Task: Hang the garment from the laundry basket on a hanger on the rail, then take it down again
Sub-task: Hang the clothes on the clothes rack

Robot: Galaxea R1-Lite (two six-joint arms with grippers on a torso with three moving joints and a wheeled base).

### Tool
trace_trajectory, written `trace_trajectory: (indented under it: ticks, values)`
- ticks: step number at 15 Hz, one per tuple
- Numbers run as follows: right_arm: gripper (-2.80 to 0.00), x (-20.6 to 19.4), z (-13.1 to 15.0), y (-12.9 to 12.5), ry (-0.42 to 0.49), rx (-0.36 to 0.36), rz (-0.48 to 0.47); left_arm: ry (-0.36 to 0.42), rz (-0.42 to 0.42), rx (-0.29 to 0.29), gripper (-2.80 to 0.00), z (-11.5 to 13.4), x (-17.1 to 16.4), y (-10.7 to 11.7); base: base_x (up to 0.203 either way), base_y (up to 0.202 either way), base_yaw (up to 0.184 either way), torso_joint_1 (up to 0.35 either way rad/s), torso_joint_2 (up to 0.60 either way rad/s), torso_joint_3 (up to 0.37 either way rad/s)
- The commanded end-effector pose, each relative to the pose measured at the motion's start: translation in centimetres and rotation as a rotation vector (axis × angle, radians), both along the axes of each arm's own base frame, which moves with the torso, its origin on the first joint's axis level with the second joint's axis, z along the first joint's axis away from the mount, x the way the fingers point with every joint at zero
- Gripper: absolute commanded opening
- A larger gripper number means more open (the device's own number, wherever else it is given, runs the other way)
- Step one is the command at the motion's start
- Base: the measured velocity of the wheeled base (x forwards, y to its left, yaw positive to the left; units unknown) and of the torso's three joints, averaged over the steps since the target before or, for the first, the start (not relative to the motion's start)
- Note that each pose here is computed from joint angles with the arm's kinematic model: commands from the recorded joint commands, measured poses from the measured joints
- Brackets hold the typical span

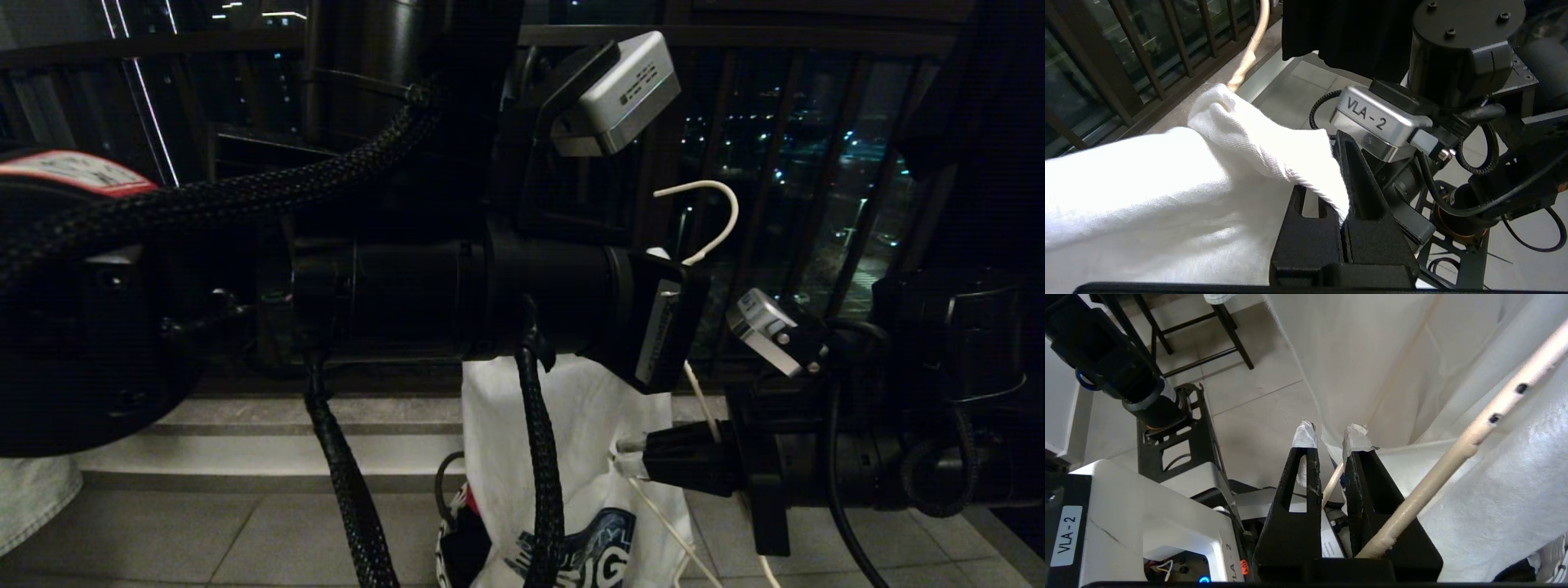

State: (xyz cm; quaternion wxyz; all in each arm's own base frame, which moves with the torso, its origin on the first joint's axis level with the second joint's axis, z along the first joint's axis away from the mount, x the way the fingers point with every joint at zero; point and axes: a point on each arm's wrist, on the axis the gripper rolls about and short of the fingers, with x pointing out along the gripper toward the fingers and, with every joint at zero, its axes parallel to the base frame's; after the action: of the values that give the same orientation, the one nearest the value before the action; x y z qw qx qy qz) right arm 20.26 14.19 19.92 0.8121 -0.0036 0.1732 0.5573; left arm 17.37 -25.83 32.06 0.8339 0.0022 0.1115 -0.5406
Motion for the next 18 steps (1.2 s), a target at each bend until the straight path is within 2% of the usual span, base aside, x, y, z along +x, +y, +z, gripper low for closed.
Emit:
trace_trajectory:
  ticks: [1, 2, 7, 11, 15, 18]
  values:
    - [-2.8, 0.0, 0.0, 0.0, 0.0, 0.001, 0.004, 0.001, 0.0, 0.002, -2.8, -0.1, 0.0, 0.0, 0.0, 0.0, 0.0, 0.0, 0.0, 0.0]
    - [-2.8, 0.0, 0.0, 0.0, -0.001, 0.001, 0.004, 0.0, 0.001, 0.003, 0.0, -0.1, 0.1, 0.0, 0.0, 0.0, 0.0, 0.0, 0.0, 0.0]
    - [-2.8, 0.0, 0.1, 0.0, -0.005, 0.005, 0.004, 0.003, 0.009, 0.024, 0.0, -0.5, 0.0, 0.7, 0.0, 0.0, 0.0, 0.0, 0.0, 0.0]
    - [-2.8, -0.2, 0.3, -0.2, -0.013, 0.008, -0.001, -0.008, 0.075, 0.082, 0.0, -1.6, 0.0, 1.2, 0.0, 0.0, 0.0, 0.0, 0.0, 0.0]
    - [-2.8, -0.2, 0.4, -0.2, -0.018, 0.01, 0.0, -0.011, 0.094, 0.143, 0.0, -2.2, -0.4, 2.0, 0.0, 0.0, 0.0, 0.0, 0.0, 0.0]
    - [-2.8, -0.5, 0.8, -0.5, -0.032, 0.02, -0.002, -0.013, 0.13, 0.139, 0.0, -1.8, -0.3, 3.4, 0.0, 0.0, 0.0, 0.0, 0.0, 0.0]
